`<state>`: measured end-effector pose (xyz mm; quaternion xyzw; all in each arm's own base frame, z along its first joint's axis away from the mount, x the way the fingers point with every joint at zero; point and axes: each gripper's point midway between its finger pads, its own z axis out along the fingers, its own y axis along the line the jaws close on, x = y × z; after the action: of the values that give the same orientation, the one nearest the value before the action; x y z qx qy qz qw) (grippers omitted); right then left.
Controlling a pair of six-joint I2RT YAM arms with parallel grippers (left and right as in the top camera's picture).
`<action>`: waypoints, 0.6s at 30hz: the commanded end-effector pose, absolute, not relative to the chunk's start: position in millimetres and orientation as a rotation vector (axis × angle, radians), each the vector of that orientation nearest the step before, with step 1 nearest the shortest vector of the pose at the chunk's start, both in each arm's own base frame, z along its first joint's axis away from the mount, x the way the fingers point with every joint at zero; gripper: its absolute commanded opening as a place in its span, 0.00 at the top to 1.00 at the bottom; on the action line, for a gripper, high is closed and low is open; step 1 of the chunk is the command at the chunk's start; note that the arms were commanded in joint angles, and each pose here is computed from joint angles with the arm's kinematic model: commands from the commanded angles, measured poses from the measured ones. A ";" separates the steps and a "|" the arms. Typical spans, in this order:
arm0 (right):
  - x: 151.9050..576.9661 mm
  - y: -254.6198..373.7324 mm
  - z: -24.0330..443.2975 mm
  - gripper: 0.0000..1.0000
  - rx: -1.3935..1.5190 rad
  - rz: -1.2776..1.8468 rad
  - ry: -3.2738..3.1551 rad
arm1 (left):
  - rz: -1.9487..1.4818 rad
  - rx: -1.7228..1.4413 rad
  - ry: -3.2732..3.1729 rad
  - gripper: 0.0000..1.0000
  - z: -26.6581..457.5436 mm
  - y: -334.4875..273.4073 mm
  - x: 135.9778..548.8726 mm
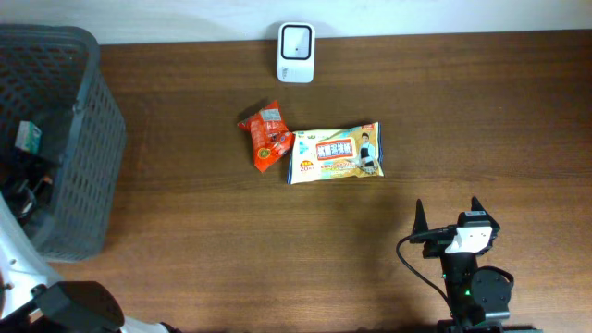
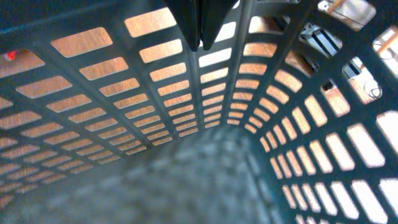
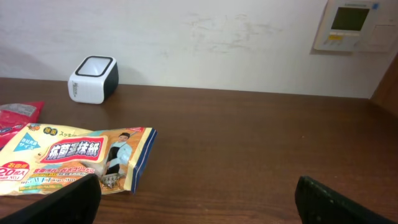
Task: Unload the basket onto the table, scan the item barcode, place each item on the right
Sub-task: 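Reach the left gripper into the basket and grasp the orange tissue pack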
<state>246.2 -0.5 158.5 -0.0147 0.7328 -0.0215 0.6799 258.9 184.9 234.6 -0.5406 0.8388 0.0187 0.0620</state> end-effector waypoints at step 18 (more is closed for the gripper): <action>246.1 -2.0 154.9 0.02 -0.028 -0.052 1.653 | 0.269 -1.452 2.011 0.21 282.1 283.5 344.0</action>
<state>246.2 -0.5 158.5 -0.0145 0.7328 -0.0213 0.6799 337.6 270.7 284.7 -0.5487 0.7713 0.0841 0.3113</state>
